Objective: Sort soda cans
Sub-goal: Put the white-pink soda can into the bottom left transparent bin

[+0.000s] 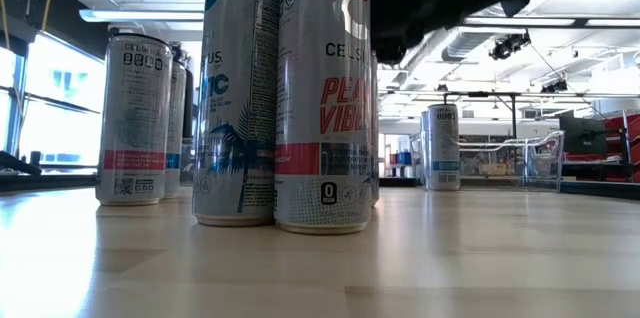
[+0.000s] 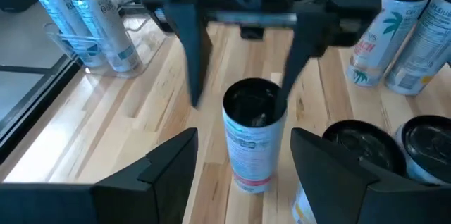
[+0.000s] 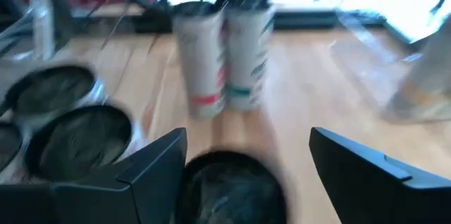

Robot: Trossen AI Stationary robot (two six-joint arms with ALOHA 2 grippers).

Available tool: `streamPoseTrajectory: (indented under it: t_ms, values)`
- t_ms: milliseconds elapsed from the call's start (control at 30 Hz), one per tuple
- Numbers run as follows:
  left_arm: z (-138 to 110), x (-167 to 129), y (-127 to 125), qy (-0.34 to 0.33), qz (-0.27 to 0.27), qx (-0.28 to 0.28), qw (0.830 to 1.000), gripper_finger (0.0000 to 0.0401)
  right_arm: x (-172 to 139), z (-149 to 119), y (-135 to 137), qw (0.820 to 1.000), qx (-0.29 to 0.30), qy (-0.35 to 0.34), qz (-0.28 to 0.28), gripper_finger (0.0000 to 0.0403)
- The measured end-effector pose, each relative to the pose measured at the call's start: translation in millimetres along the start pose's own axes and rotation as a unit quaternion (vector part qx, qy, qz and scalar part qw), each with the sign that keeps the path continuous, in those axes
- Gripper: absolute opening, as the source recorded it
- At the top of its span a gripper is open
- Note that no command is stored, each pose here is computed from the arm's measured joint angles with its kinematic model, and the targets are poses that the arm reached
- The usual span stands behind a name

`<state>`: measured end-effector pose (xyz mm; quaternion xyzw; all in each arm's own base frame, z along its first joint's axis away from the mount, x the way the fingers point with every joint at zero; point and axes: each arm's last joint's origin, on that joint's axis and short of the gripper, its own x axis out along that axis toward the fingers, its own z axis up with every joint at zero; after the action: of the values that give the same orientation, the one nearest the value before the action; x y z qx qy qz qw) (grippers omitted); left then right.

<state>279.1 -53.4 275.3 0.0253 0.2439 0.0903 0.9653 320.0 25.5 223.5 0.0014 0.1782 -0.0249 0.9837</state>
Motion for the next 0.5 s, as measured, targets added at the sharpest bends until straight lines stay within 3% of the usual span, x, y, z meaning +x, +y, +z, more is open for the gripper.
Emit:
streamPoseTrajectory:
  t_ms: [167,300,500]
  values:
    - [4.3,7.8,1.3,-0.026,0.004,0.006,1.000,0.0224,-22.7,20.7,-3.5,0.999,-0.006,-0.039,-0.034,0.0296]
    - [6.6,18.2,1.8,-0.045,-0.014,0.018,0.999,0.0226,-58.6,40.8,-1.3,0.996,-0.005,-0.068,-0.059,0.0296]
    - [4.4,44.1,4.9,-0.063,-0.068,0.019,0.996,0.0268,-110.1,52.8,12.6,0.993,-0.018,-0.079,-0.087,0.0296]
